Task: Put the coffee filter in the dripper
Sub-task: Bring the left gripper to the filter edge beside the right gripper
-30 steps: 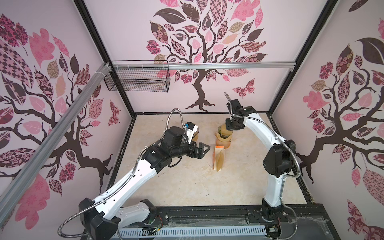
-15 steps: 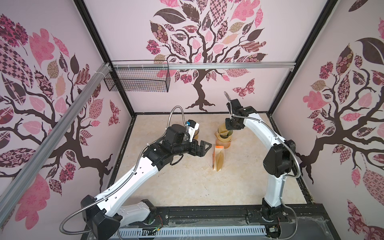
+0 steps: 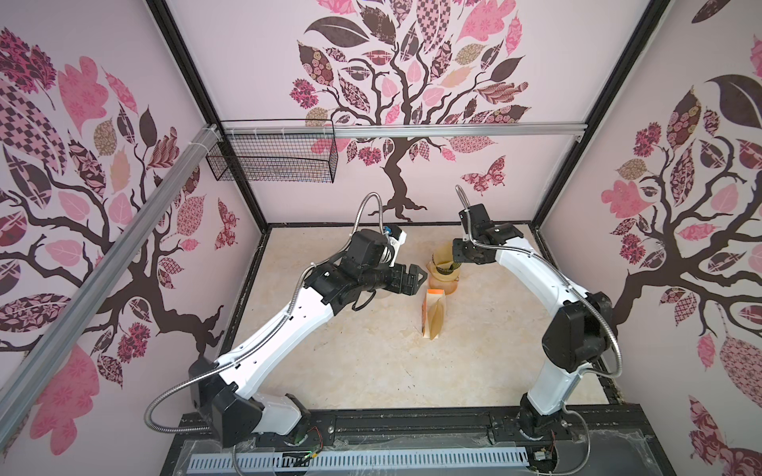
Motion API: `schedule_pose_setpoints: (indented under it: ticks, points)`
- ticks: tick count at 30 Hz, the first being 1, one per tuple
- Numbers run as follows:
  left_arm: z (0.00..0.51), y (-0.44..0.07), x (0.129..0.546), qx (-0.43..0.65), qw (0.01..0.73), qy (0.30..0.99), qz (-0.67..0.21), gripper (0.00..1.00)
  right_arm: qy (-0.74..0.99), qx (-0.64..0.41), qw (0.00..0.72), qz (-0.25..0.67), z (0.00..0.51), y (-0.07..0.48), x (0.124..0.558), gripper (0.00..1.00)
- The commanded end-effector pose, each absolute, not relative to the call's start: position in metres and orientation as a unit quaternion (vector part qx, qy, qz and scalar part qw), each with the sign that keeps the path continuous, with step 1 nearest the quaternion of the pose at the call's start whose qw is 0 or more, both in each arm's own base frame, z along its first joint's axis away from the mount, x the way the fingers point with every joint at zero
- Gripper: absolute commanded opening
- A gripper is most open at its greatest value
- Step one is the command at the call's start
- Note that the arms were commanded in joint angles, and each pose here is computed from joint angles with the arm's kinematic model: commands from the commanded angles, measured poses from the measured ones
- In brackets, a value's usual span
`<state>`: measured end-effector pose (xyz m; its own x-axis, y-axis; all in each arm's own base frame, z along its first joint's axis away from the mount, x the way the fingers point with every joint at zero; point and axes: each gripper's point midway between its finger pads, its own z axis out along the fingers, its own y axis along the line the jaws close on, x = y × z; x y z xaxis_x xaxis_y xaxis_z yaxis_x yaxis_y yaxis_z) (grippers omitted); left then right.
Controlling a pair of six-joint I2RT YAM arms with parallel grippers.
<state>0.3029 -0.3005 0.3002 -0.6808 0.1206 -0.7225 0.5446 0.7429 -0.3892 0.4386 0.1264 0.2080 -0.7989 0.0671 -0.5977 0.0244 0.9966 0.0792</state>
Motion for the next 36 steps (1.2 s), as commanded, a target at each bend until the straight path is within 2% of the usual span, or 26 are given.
schedule_pose_setpoints:
  ticks: [1, 8, 16, 22, 36]
  points:
    - [0.313, -0.304, 0.317, 0.189, 0.365, 0.867, -0.282, 0.94, 0.911, 0.043, 0.401, 0.087, 0.266, 0.127, 0.442, 0.54]
    - [0.301, -0.326, 0.356, 0.176, 0.365, 0.879, -0.253, 0.89, 0.910, 0.041, 0.394, 0.123, 0.260, 0.135, 0.443, 0.72]
    - [0.288, -0.354, 0.404, 0.167, 0.370, 0.887, -0.222, 0.79, 0.925, 0.047, 0.369, 0.077, 0.230, 0.124, 0.449, 0.86]
    - [0.266, -0.368, 0.427, 0.165, 0.361, 0.895, -0.202, 0.73, 0.933, 0.049, 0.352, 0.061, 0.213, 0.119, 0.453, 0.89]
    - [0.227, -0.379, 0.457, 0.156, 0.332, 0.909, -0.197, 0.60, 0.944, 0.061, 0.320, 0.057, 0.179, 0.110, 0.453, 0.89]
